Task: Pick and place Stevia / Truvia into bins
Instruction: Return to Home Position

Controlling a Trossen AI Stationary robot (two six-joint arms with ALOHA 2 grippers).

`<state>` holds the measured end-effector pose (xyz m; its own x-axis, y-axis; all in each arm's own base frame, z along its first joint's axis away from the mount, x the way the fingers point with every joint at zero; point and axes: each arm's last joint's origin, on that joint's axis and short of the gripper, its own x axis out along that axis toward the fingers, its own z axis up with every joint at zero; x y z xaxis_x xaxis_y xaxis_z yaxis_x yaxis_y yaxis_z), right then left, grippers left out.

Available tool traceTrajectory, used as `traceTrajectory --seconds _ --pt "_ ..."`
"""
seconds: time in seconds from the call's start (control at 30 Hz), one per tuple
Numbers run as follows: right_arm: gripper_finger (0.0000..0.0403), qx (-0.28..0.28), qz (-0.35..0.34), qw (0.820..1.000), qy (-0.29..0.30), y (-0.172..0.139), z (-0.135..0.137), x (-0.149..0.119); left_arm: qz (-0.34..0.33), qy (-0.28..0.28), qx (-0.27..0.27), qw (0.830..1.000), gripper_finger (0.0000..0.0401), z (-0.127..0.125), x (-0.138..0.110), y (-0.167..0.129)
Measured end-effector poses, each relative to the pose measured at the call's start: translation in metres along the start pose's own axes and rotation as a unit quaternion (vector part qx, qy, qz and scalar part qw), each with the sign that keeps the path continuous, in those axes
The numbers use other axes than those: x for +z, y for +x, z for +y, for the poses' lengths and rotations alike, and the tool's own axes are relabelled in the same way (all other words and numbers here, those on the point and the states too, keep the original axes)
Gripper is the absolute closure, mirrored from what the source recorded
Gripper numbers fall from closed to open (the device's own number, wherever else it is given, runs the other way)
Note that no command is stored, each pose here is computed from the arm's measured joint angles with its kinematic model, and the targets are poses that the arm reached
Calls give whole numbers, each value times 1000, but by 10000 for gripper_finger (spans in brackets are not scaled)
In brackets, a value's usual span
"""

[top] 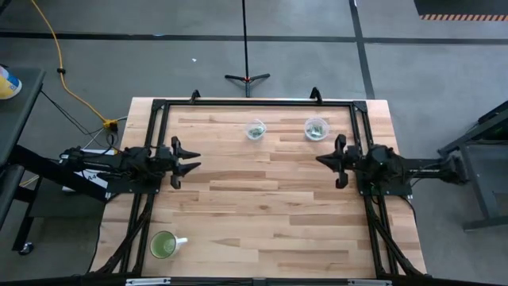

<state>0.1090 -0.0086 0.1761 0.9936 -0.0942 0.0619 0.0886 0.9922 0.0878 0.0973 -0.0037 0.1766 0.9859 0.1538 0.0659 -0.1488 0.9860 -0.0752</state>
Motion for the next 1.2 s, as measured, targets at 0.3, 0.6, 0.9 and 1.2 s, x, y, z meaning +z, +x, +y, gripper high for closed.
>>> traceTrajectory --seconds 0.3,0.6,0.9,1.2 --pt "400 -11 36 999 19 -10 0 -10 6 7 0 1000 215 0 -1 0" --pt "401 -9 32 999 -6 -10 0 -9 1 5 -3 1000 215 0 0 0" --pt "396 -8 33 999 -6 -10 0 -9 15 0 -56 998 248 -3 -2 -1" --pt "394 -8 34 999 -6 -10 0 -10 10 6 -83 996 376 -5 1 -1"
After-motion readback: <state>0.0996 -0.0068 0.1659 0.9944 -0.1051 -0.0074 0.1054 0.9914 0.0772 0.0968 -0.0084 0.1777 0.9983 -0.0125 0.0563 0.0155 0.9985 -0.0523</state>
